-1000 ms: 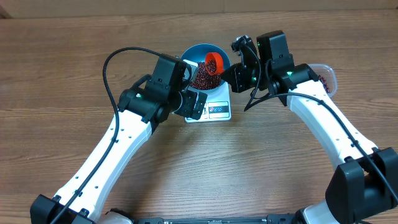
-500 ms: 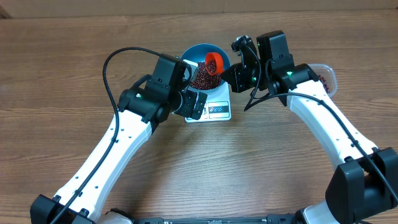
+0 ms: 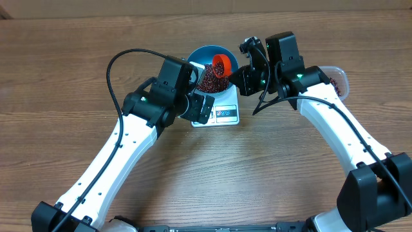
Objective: Scoop item into bowl and weigh 150g on scale
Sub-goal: 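Keep tipping the scoop slowly until the scale reads 150 g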
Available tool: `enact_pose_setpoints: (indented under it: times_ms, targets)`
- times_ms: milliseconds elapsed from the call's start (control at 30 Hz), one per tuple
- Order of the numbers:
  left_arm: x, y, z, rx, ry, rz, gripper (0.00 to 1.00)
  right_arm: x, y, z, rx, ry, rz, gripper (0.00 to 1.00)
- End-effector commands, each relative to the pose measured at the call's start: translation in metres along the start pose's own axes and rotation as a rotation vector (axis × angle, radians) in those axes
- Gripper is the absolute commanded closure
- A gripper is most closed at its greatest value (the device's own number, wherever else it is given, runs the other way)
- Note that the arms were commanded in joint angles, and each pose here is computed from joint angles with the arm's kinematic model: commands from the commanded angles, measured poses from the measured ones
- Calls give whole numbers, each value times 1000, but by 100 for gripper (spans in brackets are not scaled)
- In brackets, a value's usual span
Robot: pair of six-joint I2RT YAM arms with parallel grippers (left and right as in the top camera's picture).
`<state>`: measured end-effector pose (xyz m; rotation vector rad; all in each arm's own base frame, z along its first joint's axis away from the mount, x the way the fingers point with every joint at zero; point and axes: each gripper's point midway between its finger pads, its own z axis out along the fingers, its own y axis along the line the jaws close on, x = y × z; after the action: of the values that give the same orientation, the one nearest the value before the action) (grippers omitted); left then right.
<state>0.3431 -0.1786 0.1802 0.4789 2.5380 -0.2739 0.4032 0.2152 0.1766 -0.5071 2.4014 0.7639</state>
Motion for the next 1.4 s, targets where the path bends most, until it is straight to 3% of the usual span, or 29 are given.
enact_pose_setpoints:
  times_ms: [0, 300, 400, 567, 800, 900, 1033, 1367]
  targets:
    - [-1, -2, -3, 12, -8, 19, 1, -19, 10, -15, -5, -58, -38, 96]
    - [-1, -2, -3, 12, -8, 19, 0, -19, 11, -15, -13, -56, -39, 96]
    - [-1, -2, -3, 12, -8, 19, 0, -15, 25, -15, -95, -43, -120, 96]
    - [-1, -2, -3, 12, -8, 19, 0, -19, 0, -15, 49, -57, -8, 96]
    - [-1, -2, -3, 12, -8, 19, 0, -18, 0, -15, 46, -55, -6, 96]
    - [-1, -2, -3, 12, -8, 19, 1, -13, 18, -15, -54, -35, -130, 96]
    - [-1, -2, -3, 12, -8, 19, 0, -16, -4, -14, 67, -46, -19, 96]
    - [-1, -2, -3, 12, -8, 19, 0, -14, 2, -14, 38, -36, -50, 96]
